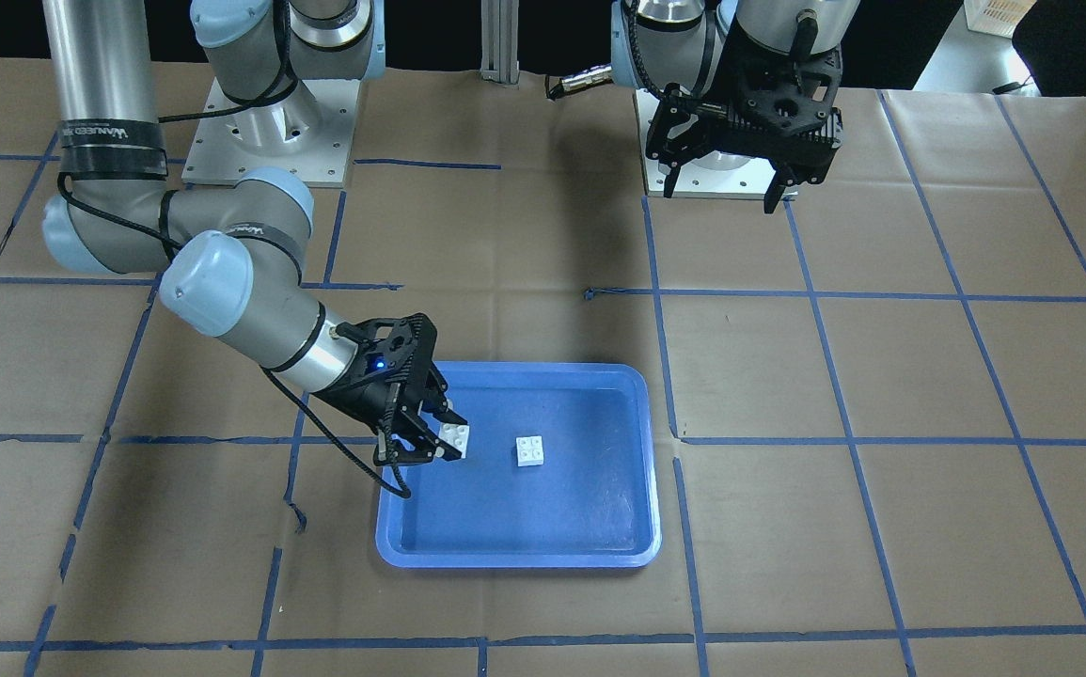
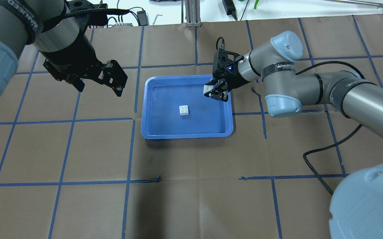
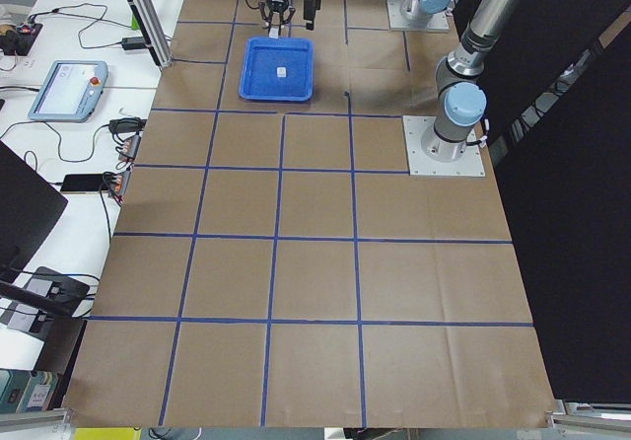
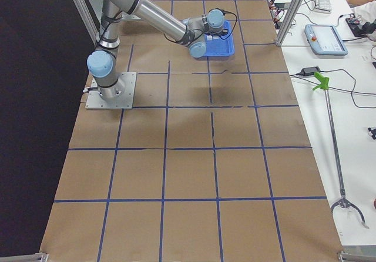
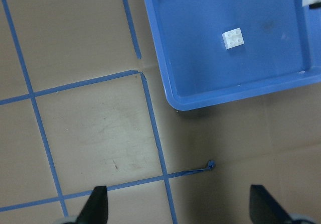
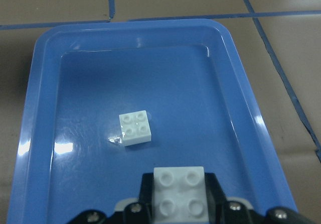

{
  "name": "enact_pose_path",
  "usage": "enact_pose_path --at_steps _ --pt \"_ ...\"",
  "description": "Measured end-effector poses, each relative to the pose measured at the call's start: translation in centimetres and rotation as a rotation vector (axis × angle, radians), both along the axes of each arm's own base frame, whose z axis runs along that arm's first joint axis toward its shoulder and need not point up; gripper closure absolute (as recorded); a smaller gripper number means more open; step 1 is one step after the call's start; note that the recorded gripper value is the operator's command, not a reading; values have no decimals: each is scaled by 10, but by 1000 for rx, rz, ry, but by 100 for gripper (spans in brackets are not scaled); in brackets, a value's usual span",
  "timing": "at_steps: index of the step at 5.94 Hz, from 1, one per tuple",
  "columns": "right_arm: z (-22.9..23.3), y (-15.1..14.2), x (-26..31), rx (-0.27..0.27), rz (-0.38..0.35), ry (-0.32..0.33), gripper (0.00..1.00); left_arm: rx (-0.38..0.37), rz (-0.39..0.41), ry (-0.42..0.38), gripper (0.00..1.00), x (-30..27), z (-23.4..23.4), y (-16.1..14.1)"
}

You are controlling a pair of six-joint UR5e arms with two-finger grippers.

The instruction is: Assemble white blocks and place on blue tray

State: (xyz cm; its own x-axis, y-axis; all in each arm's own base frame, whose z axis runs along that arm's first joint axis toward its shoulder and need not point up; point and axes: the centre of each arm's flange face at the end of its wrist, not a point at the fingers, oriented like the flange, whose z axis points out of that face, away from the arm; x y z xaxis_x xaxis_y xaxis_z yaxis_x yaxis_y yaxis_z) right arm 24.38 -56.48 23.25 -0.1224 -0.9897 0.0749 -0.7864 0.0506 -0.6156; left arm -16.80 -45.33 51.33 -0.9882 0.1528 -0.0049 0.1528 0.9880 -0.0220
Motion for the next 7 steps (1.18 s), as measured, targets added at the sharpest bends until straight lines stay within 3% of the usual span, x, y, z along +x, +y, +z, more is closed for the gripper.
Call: enact_pose_path --at_steps 4,7 --pt "-68 0 21 9 20 -3 64 -8 28 5 1 0 4 0" --pt "-80 1 27 9 26 -6 64 -13 36 7 1 5 6 -2"
